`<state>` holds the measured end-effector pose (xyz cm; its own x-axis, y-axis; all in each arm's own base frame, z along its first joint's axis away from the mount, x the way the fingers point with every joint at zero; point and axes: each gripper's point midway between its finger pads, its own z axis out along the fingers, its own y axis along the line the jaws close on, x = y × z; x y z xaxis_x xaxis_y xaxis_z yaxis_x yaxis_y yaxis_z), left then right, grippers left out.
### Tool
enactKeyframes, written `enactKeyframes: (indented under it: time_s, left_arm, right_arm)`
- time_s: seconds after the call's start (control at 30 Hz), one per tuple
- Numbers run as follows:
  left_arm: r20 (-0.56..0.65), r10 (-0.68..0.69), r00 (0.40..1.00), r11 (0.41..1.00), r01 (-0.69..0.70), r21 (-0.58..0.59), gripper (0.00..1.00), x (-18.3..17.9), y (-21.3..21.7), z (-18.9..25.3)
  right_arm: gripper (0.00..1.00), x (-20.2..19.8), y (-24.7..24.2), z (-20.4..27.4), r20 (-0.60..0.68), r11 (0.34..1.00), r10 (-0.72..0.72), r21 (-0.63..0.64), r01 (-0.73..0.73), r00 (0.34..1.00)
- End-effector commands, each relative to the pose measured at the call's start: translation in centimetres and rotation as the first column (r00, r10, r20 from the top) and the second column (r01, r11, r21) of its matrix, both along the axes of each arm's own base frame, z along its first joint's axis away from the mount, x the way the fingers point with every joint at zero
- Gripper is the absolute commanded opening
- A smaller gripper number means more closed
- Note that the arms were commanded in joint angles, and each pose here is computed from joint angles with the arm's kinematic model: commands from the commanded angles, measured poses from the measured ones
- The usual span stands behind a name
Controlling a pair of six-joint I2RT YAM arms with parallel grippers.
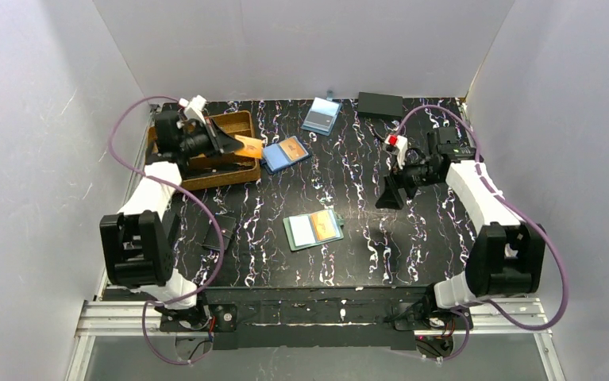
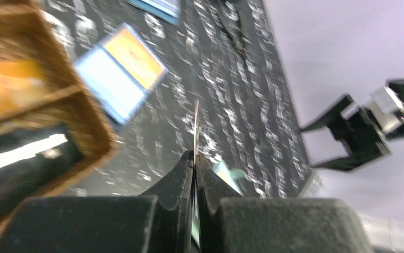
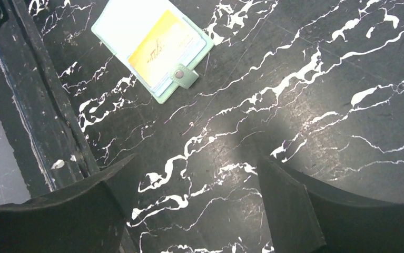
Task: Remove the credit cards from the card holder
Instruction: Place the credit card in the storage box.
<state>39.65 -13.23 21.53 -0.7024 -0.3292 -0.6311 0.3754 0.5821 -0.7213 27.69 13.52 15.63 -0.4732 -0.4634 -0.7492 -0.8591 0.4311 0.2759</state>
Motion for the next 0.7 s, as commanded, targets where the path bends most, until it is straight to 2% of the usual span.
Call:
enactKeyframes:
  time_s: [0.0, 0.07, 0.13, 0.27, 0.37, 0.67]
  left_arm:
    - [-0.003, 0.076, 0.997, 0.978, -0.074, 0.193, 0.0, 2.3, 4.0, 0.6]
    - [-0.019, 0.097, 0.995, 0.962, -0.089, 0.257, 0.0, 3.1, 5.2, 0.4]
    - [-0.024, 0.12, 0.993, 0.956, -0.109, 0.271, 0.0, 4.0, 6.1, 0.6]
    - [-0.005, 0.142, 0.99, 0.971, -0.138, 0.198, 0.0, 5.8, 6.7, 1.7]
    - [-0.002, 0.14, 0.99, 0.978, -0.138, 0.157, 0.0, 6.9, 6.7, 0.9]
    - [-0.039, 0.179, 0.983, 0.971, -0.17, 0.171, 0.0, 9.9, 8.1, -2.2]
  right_arm:
    - [0.88, 2.8, 0.7, 0.8, 0.032, 0.998, 0.027, 0.054, -0.028, 0.999]
    - [0.88, 3.3, 0.7, 0.9, 0.041, 0.998, 0.039, 0.045, -0.041, 0.998]
    - [0.88, 3.2, 0.5, 0.8, 0.063, 0.998, 0.063, 0.024, -0.065, 0.996]
    - [0.88, 2.9, -0.2, 0.0, 0.072, 0.997, 0.069, -0.024, -0.067, 0.995]
    - [0.88, 3.0, -0.3, -1.1, 0.05, 0.998, 0.058, -0.03, -0.057, 0.997]
    - [0.88, 5.0, 0.1, -2.7, -0.017, 0.998, 0.052, -0.018, -0.052, 0.998]
